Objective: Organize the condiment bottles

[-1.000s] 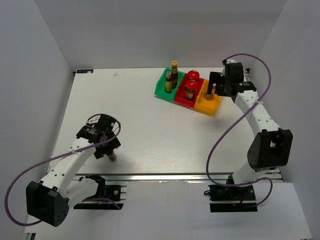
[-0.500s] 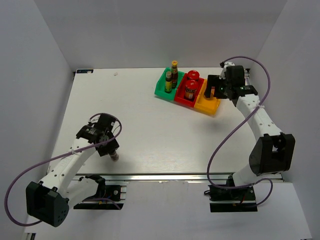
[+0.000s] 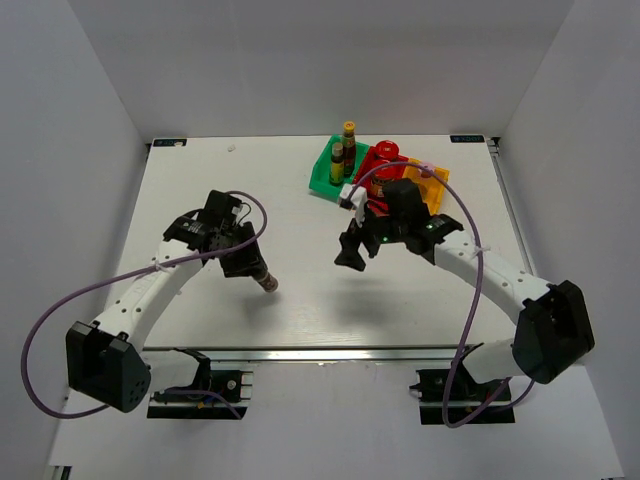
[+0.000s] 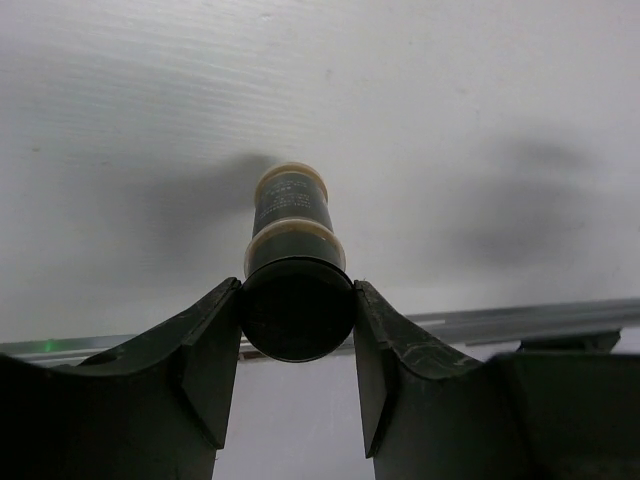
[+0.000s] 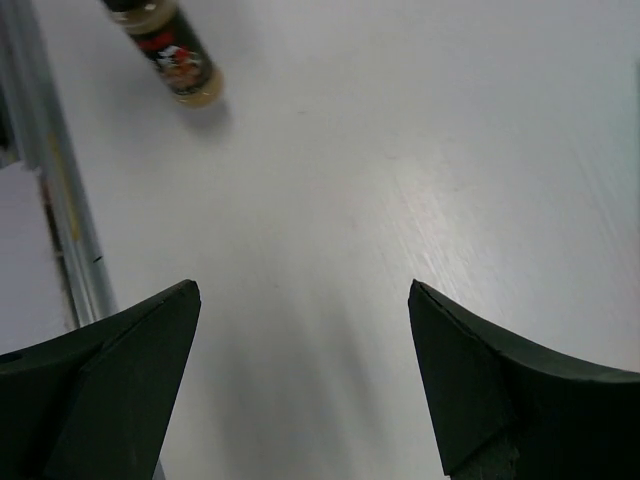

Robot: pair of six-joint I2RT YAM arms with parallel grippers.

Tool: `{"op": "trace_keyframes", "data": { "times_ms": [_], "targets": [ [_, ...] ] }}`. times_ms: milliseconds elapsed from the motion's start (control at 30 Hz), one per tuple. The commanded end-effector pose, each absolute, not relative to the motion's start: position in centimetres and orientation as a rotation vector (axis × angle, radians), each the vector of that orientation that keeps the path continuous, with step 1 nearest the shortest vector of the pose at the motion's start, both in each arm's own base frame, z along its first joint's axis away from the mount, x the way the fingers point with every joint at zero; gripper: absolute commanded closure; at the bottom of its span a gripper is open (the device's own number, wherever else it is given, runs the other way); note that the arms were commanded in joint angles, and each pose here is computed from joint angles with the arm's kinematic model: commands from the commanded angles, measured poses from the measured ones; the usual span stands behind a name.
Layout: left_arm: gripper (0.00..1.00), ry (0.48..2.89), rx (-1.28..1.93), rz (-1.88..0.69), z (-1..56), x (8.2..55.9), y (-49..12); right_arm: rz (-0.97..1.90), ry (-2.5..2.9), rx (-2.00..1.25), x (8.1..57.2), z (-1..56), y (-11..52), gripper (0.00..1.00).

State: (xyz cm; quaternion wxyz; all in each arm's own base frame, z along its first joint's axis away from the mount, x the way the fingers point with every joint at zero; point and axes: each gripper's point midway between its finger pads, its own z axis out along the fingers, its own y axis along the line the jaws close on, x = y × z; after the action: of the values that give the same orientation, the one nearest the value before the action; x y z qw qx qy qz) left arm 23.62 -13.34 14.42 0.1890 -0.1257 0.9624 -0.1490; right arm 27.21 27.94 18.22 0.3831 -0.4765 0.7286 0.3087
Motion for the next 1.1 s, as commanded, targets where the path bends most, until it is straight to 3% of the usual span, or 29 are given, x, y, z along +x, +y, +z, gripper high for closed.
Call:
{"op": "trace_keyframes", "data": {
  "times_ms": [0,233,633,1067],
  "targets": [
    [0.94,2.68,-0.14,-0.65,17.0,23.3,-16.7,0.943,1.562,-1.382,24.1,20.7,31.1,0.11],
    [0.94,2.589,0.081,-0.89,19.5,23.1,-20.9,1.181,1.309,-1.436,19.5,21.9,35.7,0.11],
    [0.95,2.528,0.137,-0.926,20.7,23.5,-22.7,1.224,1.336,-1.393,20.2,20.4,39.7,0.11],
    [0.94,2.548,0.169,-0.91,20.1,23.5,-23.4,1.228,1.384,-1.379,20.8,19.0,40.9,0.19]
  ]
}}
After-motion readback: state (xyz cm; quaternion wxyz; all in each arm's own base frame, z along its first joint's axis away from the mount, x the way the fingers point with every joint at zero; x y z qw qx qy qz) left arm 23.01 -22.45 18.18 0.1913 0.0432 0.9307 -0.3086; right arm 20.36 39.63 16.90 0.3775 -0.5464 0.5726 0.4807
